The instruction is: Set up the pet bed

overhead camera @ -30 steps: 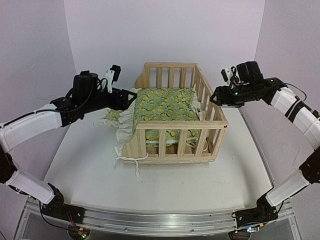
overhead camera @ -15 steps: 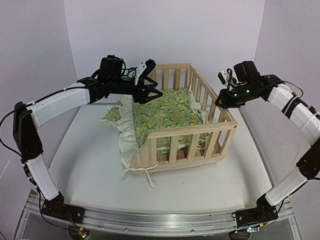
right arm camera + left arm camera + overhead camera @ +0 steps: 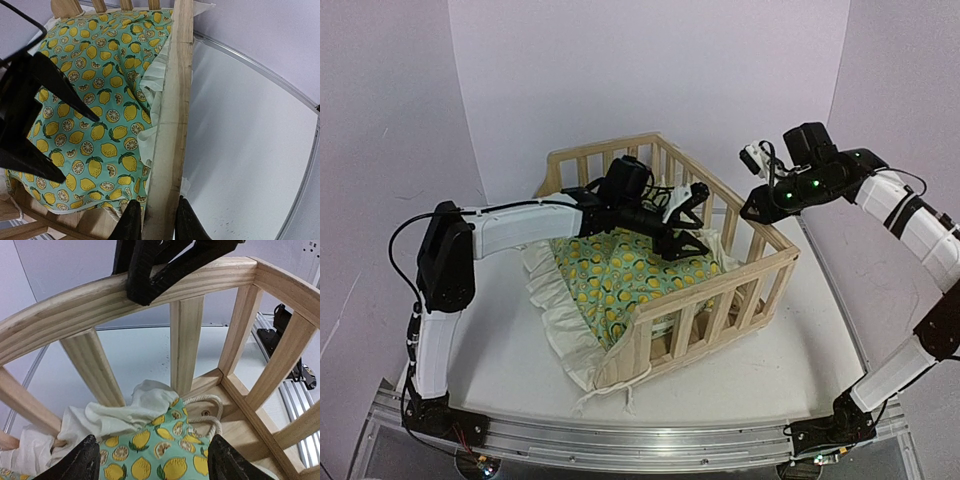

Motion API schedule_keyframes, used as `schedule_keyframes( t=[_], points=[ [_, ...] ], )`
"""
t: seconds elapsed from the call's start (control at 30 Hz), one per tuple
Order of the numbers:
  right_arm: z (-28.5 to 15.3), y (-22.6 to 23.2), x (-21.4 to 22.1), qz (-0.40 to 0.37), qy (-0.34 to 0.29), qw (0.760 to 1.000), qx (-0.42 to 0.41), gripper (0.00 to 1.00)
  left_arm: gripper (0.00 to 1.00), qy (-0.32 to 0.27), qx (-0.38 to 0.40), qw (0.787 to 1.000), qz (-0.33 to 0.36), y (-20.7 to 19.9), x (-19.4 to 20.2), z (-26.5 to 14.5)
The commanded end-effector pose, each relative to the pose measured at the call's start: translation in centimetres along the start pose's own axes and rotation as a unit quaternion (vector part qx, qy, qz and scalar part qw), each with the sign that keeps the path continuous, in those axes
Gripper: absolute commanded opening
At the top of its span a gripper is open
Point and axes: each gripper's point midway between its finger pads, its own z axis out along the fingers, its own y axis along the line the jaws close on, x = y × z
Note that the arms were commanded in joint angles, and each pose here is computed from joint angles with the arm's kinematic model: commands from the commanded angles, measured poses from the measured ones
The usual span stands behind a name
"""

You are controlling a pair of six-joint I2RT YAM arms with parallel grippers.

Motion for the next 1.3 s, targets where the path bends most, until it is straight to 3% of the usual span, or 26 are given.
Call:
schedule_keyframes(
  t=[0.0, 0.3, 0.53, 0.67, 0.77, 0.87, 0.97, 1.17, 1.27],
  points=[
    [-0.9, 6.8, -1.4, -0.096, -0.025, 0.985, -0.143, 0.00, 0.77, -0.054, -0.073, 0.996, 0.017, 0.6, -3.3, 0.5],
    [-1.5, 6.5, -0.7, -0.071, -0.023, 0.988, -0.133, 0.00, 0.80, 0.009, -0.158, 0.987, 0.008, 0.0, 0.9, 4.2],
    [-2.1, 6.5, -0.7, -0.071, -0.029, 0.989, -0.128, 0.00, 0.79, 0.080, -0.212, 0.974, 0.025, 0.5, 5.1, 3.7],
    [-2.0, 6.6, -0.2, -0.072, -0.025, 0.988, -0.132, 0.00, 0.69, 0.119, -0.208, 0.970, 0.039, 0.1, 6.6, 3.2],
    [-1.8, 6.6, -0.1, -0.073, -0.023, 0.988, -0.134, 0.00, 0.53, 0.136, -0.198, 0.970, 0.044, -0.1, 6.9, 3.1],
    [-1.8, 6.5, 0.0, -0.075, -0.024, 0.988, -0.129, 0.00, 0.23, 0.114, -0.191, 0.974, 0.031, -0.6, 5.1, 2.4],
    [-1.7, 6.3, 0.2, -0.075, -0.026, 0.989, -0.123, 0.00, 0.01, 0.066, -0.194, 0.979, 0.016, -0.6, 2.3, 1.1],
    [-1.4, 5.9, 0.5, -0.063, -0.034, 0.991, -0.112, 0.00, 0.00, -0.065, -0.191, 0.977, -0.067, -0.2, -1.4, -5.3],
    [-1.5, 6.0, 0.4, -0.058, -0.044, 0.991, -0.112, 0.00, 0.00, -0.080, -0.208, 0.969, -0.110, 0.9, 0.1, -8.4]
  ],
)
